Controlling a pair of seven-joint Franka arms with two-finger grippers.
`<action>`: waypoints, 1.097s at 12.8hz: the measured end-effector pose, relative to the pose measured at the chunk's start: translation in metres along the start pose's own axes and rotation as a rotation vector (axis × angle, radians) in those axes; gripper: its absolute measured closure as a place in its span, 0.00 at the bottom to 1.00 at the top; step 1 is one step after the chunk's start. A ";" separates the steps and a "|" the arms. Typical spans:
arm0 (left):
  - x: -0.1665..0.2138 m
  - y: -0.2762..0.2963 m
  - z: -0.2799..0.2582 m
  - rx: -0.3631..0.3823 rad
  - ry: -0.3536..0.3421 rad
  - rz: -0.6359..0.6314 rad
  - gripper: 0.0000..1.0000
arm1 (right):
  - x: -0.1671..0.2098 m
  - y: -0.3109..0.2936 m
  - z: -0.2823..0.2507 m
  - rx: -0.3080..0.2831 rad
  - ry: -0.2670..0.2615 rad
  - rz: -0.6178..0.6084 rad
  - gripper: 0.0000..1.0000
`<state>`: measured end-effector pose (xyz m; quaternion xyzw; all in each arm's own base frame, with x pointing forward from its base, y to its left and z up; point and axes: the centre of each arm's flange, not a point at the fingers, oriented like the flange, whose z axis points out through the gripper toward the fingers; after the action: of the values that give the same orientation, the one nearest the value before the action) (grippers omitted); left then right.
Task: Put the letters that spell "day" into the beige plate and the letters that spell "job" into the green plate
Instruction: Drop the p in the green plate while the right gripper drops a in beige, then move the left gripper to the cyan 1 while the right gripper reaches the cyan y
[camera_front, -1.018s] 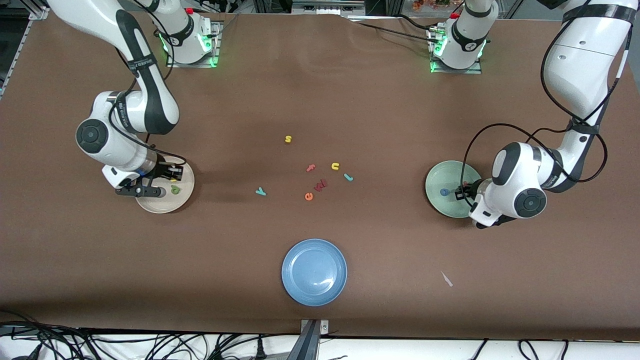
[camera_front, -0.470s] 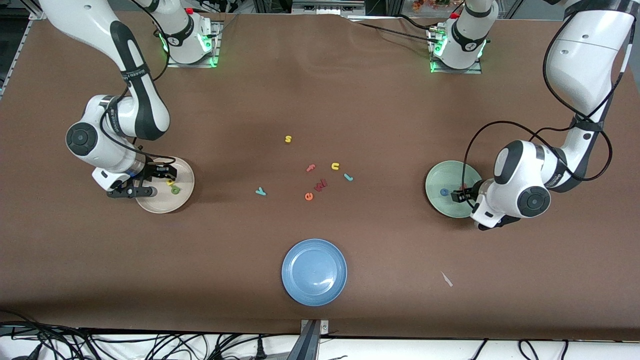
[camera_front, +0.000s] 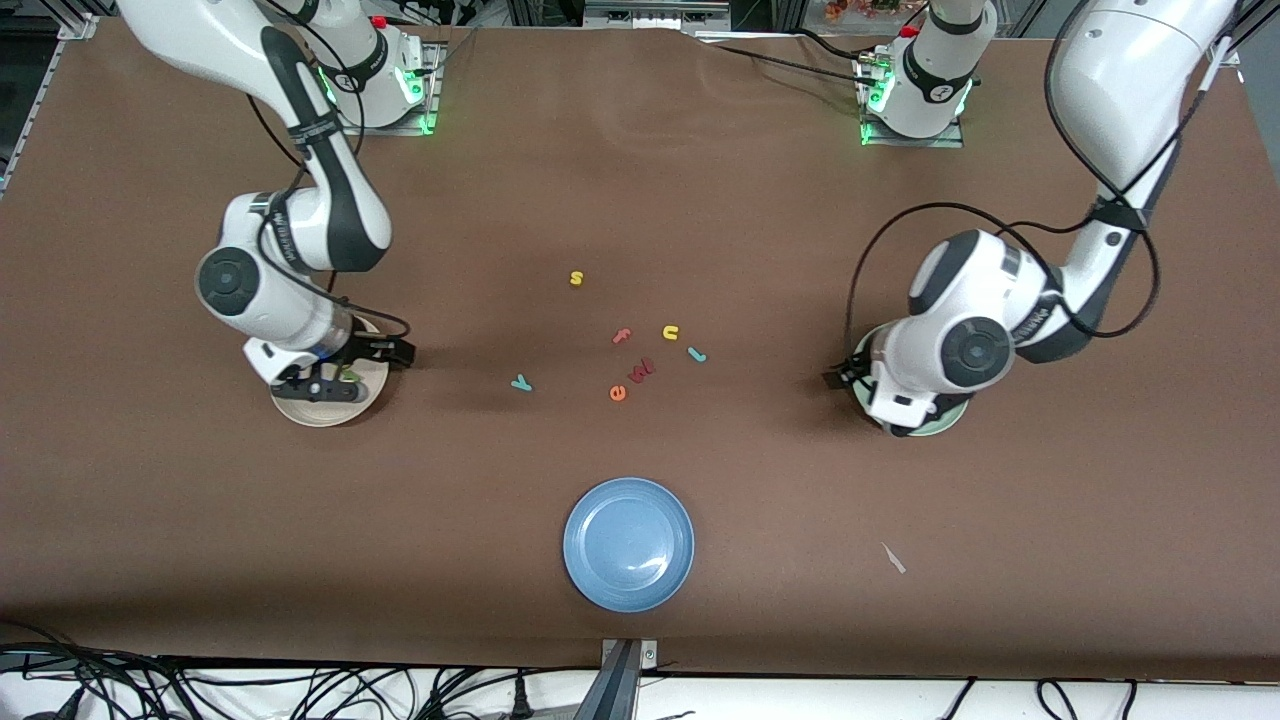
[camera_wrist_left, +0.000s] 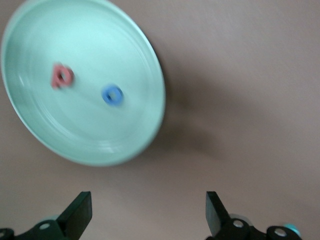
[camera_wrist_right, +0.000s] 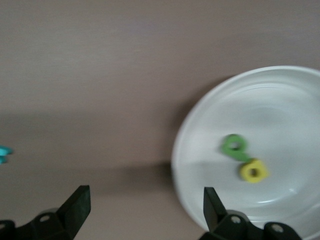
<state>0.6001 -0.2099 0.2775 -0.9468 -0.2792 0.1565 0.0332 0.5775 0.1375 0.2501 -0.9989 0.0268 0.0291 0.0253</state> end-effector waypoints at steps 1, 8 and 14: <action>-0.016 0.013 0.002 -0.009 -0.014 -0.022 0.00 | -0.001 -0.017 0.001 0.008 0.000 -0.008 0.00; -0.107 0.114 0.042 -0.206 -0.029 -0.140 0.00 | -0.014 -0.106 0.024 0.042 -0.024 -0.174 0.00; -0.138 0.145 0.108 -0.183 0.035 -0.166 0.05 | -0.023 -0.138 0.050 -0.020 0.022 -0.398 0.00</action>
<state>0.5317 -0.4089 0.1920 -0.9222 -0.3689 0.1108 -0.0356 0.5598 0.2793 0.2089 -0.9850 -0.1711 0.0128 0.0203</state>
